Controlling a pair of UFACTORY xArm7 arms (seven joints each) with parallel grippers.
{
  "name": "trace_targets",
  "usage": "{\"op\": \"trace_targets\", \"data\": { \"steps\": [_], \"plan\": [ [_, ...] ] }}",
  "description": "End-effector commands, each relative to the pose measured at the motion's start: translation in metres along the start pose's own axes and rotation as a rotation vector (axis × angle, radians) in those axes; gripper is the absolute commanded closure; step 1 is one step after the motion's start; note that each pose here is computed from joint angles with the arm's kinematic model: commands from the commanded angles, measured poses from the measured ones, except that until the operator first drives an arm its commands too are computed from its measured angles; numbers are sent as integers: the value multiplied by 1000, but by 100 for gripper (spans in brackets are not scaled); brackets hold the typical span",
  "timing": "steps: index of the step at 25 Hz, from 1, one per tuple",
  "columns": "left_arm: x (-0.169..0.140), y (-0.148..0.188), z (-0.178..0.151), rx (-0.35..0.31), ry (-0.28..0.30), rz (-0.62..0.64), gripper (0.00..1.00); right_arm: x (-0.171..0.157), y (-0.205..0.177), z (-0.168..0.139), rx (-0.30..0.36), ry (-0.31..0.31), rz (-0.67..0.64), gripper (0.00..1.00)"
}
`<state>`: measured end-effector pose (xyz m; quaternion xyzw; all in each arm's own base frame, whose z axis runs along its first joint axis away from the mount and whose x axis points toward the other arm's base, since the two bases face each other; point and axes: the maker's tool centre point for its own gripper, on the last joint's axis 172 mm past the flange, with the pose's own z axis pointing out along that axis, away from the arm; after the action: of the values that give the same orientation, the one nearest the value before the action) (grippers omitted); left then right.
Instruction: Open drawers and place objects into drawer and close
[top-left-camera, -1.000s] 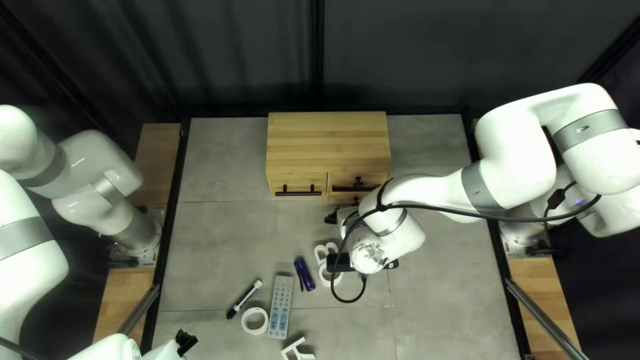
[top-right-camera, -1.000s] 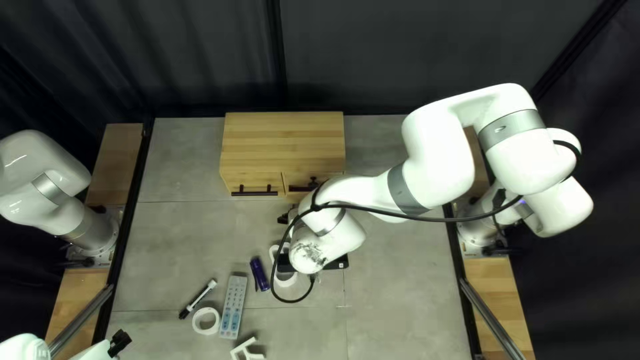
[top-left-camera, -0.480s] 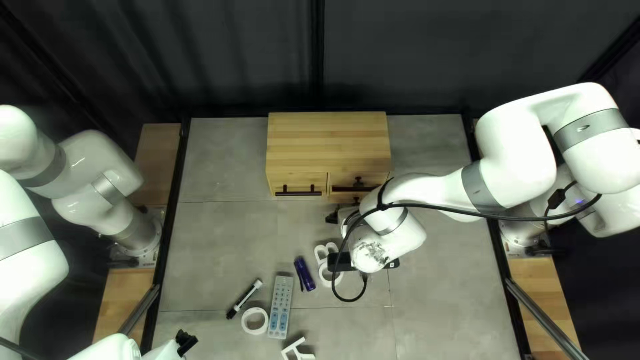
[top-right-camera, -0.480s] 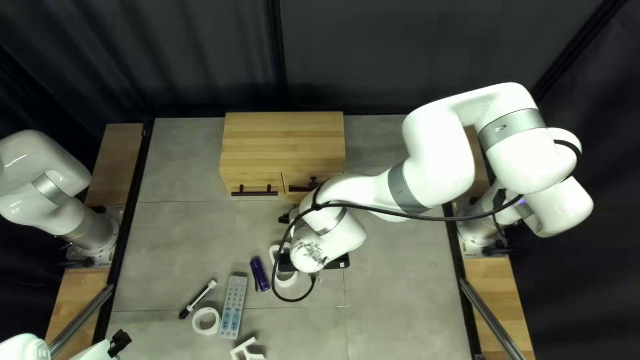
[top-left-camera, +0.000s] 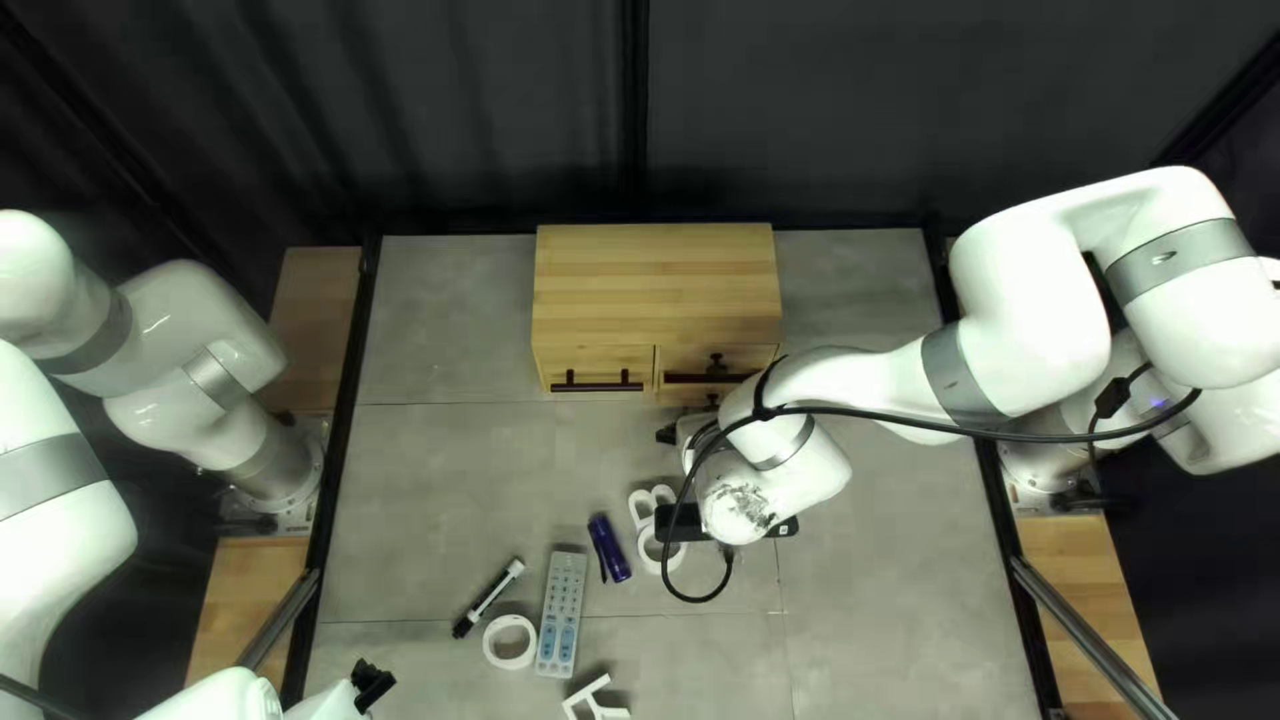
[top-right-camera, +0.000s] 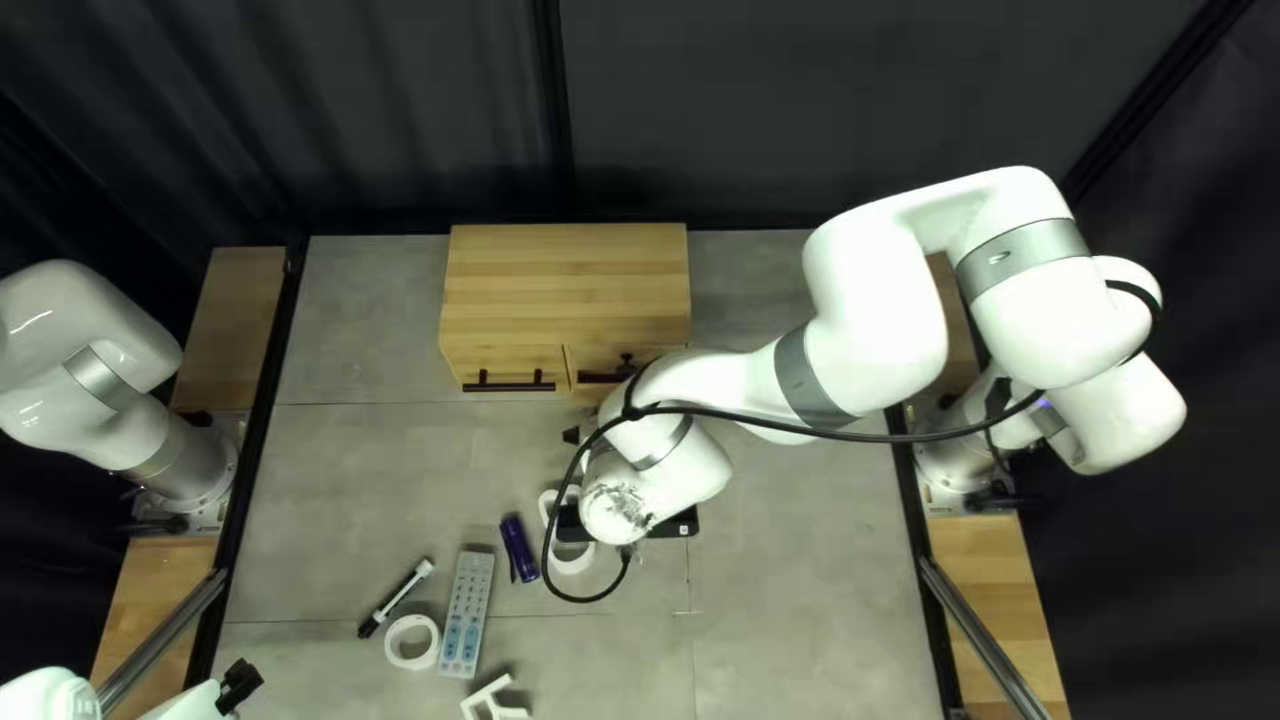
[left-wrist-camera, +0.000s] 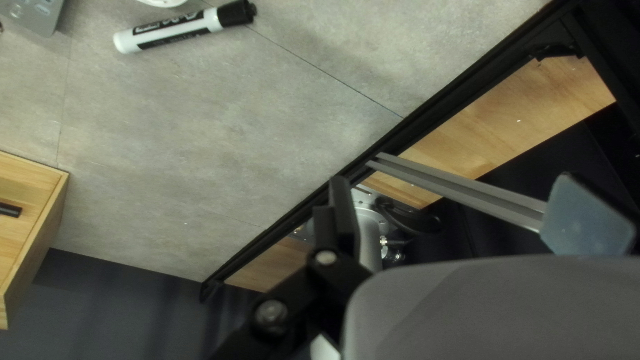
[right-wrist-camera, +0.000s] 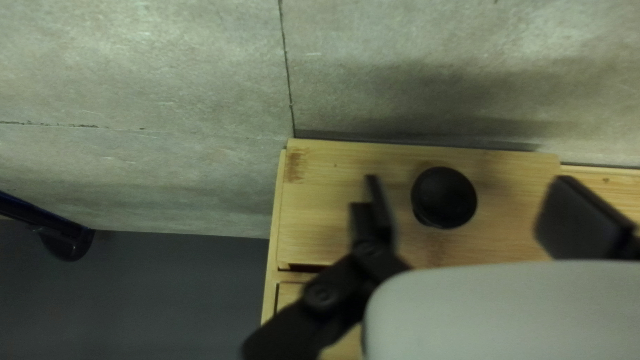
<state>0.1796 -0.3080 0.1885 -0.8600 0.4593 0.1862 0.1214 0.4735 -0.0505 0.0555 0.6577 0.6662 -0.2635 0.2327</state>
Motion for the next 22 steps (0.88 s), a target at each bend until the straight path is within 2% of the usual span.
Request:
{"op": "trace_targets", "data": {
  "steps": [1, 3, 7, 9, 10, 12, 22],
  "plan": [
    [0, 0, 0, 0, 0, 0, 0, 2, 0, 1, -1, 3, -1, 9],
    [0, 0, 0, 0, 0, 0, 0, 2, -1, 0, -1, 3, -1, 0],
    [0, 0, 0, 0, 0, 0, 0, 1, -2, 1, -1, 3, 0, 1],
    [0, 0, 0, 0, 0, 0, 0, 2, -3, 1, -2, 4, 4, 22],
    [0, 0, 0, 0, 0, 0, 0, 3, -3, 1, -2, 4, 4, 74],
    [0, 0, 0, 0, 0, 0, 0, 5, -2, 2, -3, 4, 4, 91],
    [0, 0, 0, 0, 0, 0, 0, 5, -2, 3, -8, 1, 0, 90]
  ]
}}
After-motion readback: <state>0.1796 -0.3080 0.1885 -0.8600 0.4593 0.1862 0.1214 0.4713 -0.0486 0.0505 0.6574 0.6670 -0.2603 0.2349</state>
